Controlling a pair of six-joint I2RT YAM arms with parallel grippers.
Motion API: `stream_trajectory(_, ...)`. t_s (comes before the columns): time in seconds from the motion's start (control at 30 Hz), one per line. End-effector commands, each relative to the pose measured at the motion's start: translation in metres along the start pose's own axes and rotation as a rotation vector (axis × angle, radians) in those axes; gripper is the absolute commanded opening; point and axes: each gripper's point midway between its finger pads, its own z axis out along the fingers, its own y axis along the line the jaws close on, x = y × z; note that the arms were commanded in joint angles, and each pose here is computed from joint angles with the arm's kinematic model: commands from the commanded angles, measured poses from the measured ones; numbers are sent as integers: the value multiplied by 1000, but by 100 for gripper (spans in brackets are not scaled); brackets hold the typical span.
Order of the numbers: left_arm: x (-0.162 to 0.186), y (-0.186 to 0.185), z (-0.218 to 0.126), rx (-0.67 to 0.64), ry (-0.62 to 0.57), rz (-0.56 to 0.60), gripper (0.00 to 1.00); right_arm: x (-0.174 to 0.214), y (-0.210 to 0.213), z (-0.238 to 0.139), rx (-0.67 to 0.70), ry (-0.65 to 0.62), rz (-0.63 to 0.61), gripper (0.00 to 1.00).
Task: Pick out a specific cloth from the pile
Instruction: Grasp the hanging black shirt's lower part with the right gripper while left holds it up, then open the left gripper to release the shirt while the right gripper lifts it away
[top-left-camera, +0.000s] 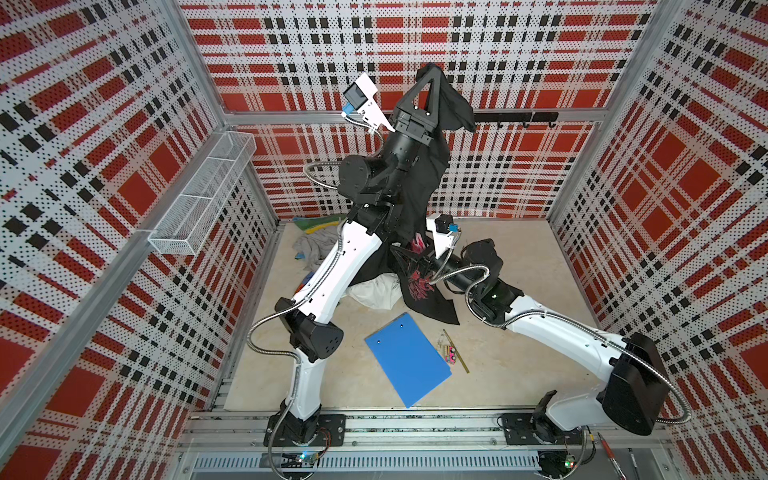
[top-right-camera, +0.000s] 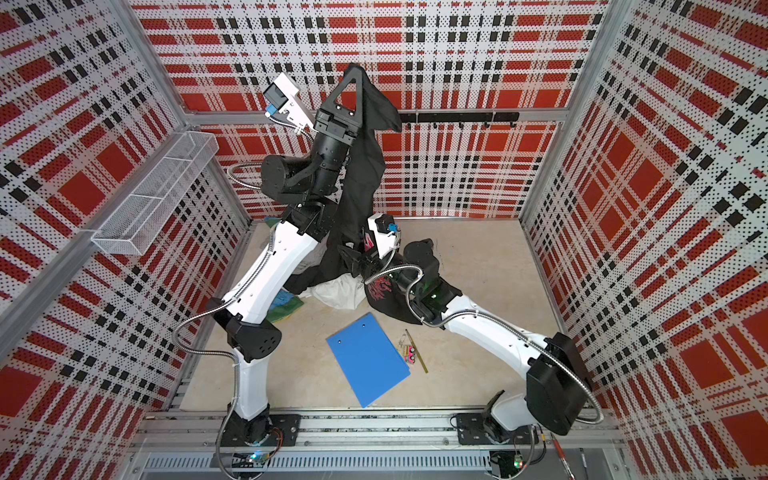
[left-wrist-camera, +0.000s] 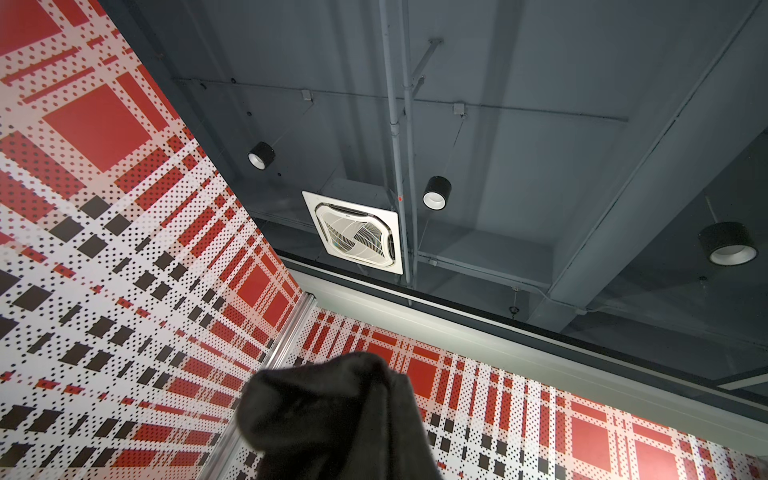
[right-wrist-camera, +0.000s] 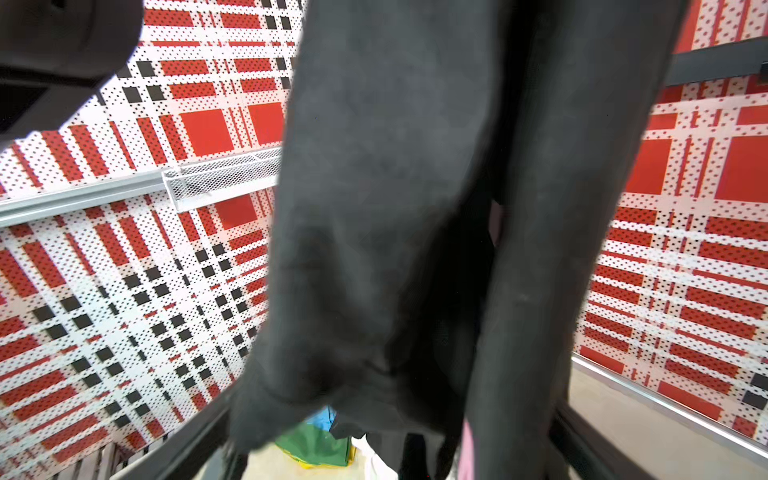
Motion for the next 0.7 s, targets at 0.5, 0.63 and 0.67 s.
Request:
stream_trajectory(0.5, -44, -14, -12, -9, -10, 87, 6, -50, -68, -10, 207, -255, 226, 10)
stream_trajectory(0.63, -58, 13, -35, -98, 50, 110, 15, -50, -79, -14, 221, -249, 229, 0)
stream_trajectory(0.67, -60, 24, -47, -134, 67, 109, 21, -51, -80, -13, 224, -240, 218, 0)
